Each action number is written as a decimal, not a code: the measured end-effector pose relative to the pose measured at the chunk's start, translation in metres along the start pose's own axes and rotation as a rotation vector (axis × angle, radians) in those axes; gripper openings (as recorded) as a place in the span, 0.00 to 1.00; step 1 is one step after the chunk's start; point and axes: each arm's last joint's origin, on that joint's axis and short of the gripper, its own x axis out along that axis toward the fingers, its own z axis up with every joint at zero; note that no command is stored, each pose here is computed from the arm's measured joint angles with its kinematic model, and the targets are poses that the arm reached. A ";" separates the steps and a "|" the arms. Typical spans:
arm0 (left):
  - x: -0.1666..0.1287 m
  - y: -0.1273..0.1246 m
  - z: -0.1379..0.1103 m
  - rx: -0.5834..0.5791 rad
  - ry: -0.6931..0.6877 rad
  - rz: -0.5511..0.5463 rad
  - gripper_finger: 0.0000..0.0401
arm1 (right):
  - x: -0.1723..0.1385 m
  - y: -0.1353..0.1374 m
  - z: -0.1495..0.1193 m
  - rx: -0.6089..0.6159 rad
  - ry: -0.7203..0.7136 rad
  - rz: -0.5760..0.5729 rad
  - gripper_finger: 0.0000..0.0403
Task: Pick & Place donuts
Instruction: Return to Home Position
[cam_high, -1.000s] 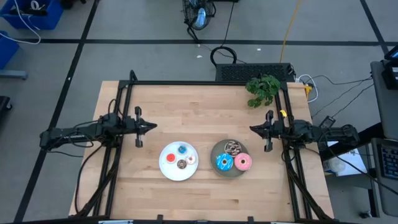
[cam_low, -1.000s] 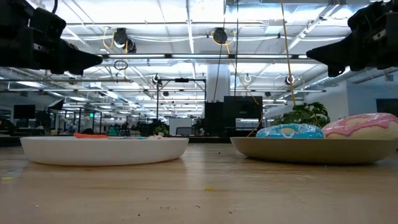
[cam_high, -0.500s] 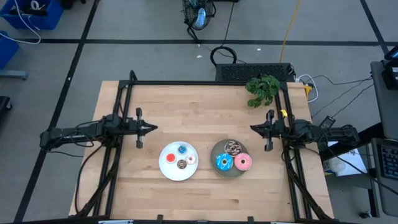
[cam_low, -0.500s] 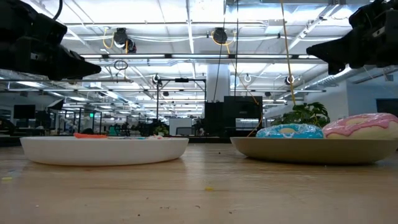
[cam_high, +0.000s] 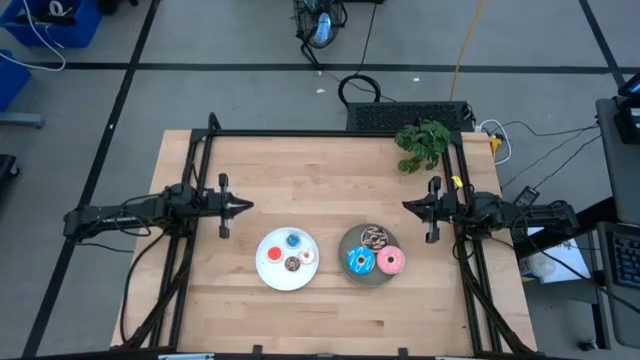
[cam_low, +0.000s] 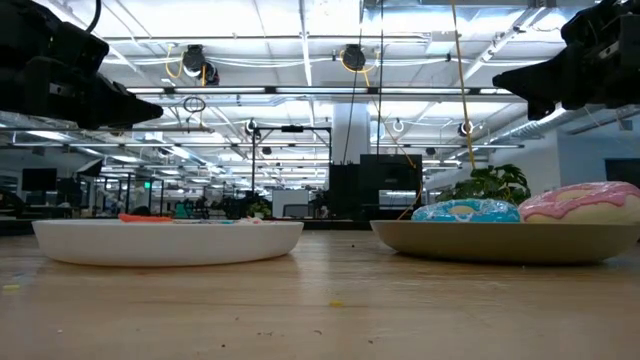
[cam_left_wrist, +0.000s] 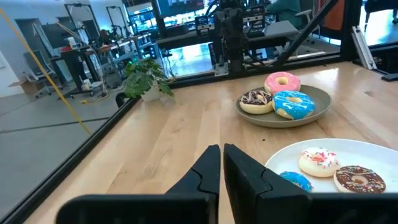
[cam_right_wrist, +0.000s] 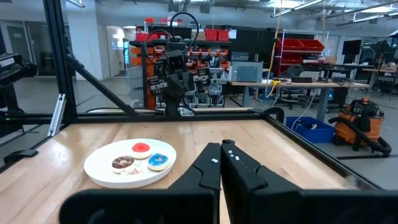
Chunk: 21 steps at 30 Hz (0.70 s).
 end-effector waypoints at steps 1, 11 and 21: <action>0.000 0.000 0.000 0.000 0.000 0.000 0.08 | 0.000 0.000 0.000 0.000 0.000 0.000 0.00; 0.000 0.000 0.000 0.001 0.000 0.000 0.12 | 0.000 0.000 0.000 0.000 0.000 0.000 0.00; 0.000 0.000 0.000 0.002 -0.001 0.000 0.12 | 0.000 0.000 0.000 0.001 -0.001 0.001 0.00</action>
